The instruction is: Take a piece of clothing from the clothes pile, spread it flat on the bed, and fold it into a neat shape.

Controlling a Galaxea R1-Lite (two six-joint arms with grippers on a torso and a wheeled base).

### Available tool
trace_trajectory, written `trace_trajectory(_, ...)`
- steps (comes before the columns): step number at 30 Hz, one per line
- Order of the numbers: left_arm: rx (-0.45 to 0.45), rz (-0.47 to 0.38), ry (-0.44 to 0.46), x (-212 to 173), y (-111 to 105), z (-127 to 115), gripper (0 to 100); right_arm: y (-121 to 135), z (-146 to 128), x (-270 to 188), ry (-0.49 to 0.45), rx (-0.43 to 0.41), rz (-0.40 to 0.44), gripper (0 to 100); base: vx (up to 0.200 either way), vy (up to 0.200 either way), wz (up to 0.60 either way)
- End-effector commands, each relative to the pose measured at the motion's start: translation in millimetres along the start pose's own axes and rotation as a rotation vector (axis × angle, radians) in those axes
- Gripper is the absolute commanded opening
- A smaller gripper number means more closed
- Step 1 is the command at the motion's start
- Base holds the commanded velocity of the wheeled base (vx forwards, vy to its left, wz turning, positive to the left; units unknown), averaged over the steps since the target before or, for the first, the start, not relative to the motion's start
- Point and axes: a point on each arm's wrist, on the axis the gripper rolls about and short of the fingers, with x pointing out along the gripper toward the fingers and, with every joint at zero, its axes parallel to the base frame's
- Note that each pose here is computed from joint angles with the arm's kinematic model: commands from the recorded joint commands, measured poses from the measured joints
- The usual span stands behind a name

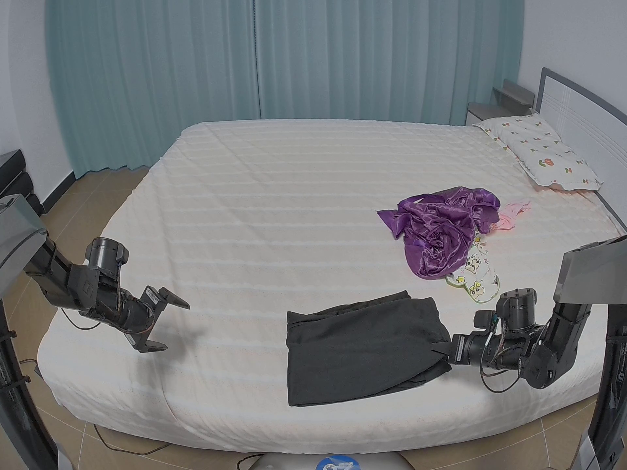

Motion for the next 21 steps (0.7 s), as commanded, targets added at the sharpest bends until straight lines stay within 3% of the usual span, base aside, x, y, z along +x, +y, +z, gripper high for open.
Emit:
trace_trajectory(1, 0.0, 0.0, -0.001, -0.1, -0.1, 0.1, 100, 3.6, 5.5, -10.0, -0.015, -0.002, 0.019, 0, 0.0, 0.0, 0.0)
trace_trajectory(10, 0.0, 0.0, -0.001, -0.1, -0.1, 0.1, 100, 7.1, 14.3, -22.0, -0.024, 0.002, 0.029, 0, 0.0, 0.0, 0.0)
trace_trajectory(11, -0.001, 0.001, 0.0, -0.1, 0.3, -0.1, 100, 7.1, 14.3, -22.0, -0.024, 0.002, 0.029, 100, 0.0, 0.0, 0.0)
trace_trajectory(21, -0.001, 0.0, 0.001, -0.1, 0.3, -0.1, 100, 10.2, 20.4, -32.0, -0.034, 0.001, 0.042, 100, 0.0, 0.0, 0.0)
